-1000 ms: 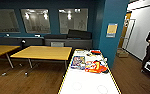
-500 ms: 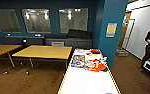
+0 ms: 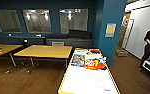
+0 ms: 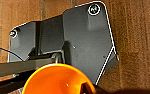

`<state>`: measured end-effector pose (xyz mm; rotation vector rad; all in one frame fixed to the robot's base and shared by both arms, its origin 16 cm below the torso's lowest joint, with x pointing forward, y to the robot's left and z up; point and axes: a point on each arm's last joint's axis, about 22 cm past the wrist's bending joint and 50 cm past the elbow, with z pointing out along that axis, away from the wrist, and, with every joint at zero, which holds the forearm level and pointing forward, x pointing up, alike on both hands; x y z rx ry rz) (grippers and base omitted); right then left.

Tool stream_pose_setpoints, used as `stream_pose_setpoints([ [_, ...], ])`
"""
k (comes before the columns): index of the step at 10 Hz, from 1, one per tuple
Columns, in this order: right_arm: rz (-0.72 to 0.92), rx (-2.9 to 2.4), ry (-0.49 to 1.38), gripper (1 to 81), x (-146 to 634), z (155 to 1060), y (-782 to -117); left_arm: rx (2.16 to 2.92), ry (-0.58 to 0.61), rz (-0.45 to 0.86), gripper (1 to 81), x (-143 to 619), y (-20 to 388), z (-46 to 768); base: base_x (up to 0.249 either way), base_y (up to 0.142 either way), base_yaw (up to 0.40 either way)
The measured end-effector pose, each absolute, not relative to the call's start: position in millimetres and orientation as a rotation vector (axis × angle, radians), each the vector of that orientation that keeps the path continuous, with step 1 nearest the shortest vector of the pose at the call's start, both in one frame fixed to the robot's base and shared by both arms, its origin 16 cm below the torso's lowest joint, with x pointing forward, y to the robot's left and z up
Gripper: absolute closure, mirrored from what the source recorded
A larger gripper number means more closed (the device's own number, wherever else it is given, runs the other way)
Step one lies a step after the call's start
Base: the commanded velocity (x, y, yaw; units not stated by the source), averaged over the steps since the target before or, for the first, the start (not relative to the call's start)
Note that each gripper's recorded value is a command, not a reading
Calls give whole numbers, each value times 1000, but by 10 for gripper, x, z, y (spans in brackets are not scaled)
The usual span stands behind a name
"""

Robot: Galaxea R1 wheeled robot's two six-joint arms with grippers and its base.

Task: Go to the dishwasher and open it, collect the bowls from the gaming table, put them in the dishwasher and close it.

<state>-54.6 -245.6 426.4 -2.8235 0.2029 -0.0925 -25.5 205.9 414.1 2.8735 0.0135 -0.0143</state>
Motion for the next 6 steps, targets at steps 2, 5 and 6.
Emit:
stream_pose_setpoints([
  [2,-94,-2824,203,811,-532,4262,-2456,2875,14,-15,811,-254,2075,4140,-121,0,0],
  [5,-89,-2823,201,811,-553,4261,-2440,2881,15,-21,811,-292,2115,4138,-140,0,0],
  [6,-89,-2823,201,811,-548,4261,-2437,2880,15,-21,811,-288,2105,4138,-152,0,0],
])
